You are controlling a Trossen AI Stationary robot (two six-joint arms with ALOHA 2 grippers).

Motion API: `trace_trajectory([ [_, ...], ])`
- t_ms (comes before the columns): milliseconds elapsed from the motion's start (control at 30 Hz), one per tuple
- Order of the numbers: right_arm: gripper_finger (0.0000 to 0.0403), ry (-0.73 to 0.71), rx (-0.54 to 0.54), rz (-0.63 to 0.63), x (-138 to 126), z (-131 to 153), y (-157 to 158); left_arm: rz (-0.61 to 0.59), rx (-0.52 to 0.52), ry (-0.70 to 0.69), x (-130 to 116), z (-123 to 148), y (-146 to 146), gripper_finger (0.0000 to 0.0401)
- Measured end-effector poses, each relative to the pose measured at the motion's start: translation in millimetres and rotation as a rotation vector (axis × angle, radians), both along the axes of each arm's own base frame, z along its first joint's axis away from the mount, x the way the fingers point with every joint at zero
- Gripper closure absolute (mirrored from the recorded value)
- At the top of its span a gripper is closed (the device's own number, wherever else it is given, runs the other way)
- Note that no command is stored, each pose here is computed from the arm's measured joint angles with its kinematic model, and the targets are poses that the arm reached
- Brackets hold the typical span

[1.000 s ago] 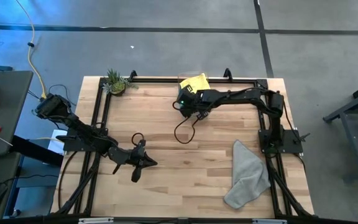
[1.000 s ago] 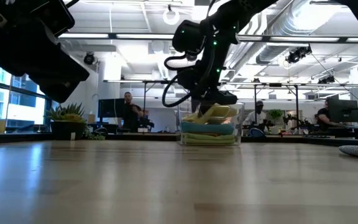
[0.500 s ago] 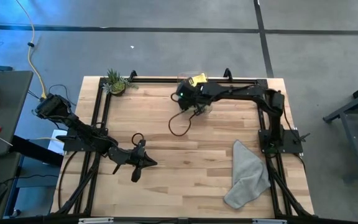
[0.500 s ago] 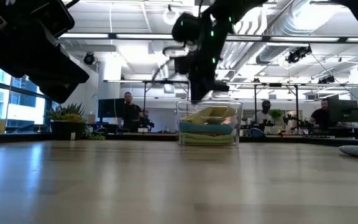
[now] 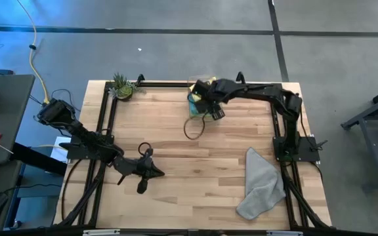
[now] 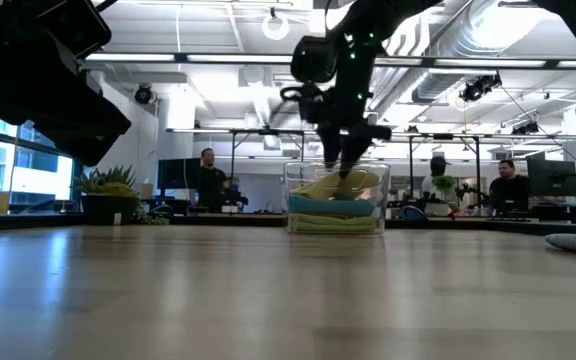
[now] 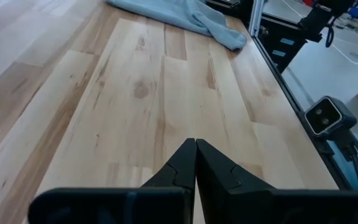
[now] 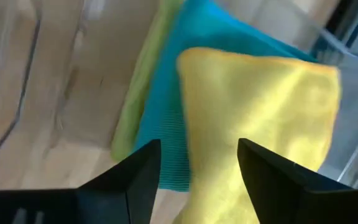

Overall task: Fold microfiber towels
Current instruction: Stack the yellow microfiber cloth on top of the blue microfiber cloth in the transparent bin

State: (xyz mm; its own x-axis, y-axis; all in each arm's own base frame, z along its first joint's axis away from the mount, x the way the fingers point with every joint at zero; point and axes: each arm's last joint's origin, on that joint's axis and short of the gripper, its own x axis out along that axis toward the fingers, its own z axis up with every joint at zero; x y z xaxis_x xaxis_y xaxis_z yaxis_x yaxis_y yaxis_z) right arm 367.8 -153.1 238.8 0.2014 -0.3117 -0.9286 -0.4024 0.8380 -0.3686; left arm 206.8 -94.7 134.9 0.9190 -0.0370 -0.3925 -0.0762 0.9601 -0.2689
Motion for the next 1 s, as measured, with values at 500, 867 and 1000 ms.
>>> trace_trajectory([
  [500,0.0232,0.031,-0.282,0.144,8.4,-34.0,14.4,0.007,0.024,0.013,-0.8,-1.5,0.3,0.0401],
  [867,0.0391,0.016,-0.236,0.091,6.0,-32.3,11.2,0.016,0.027,0.011,-0.8,-1.4,0.5,0.0401],
  [1000,0.0387,-0.086,-0.155,0.006,11.2,-15.6,3.1,0.017,0.025,0.011,-0.8,-1.5,0.5,0.0401],
])
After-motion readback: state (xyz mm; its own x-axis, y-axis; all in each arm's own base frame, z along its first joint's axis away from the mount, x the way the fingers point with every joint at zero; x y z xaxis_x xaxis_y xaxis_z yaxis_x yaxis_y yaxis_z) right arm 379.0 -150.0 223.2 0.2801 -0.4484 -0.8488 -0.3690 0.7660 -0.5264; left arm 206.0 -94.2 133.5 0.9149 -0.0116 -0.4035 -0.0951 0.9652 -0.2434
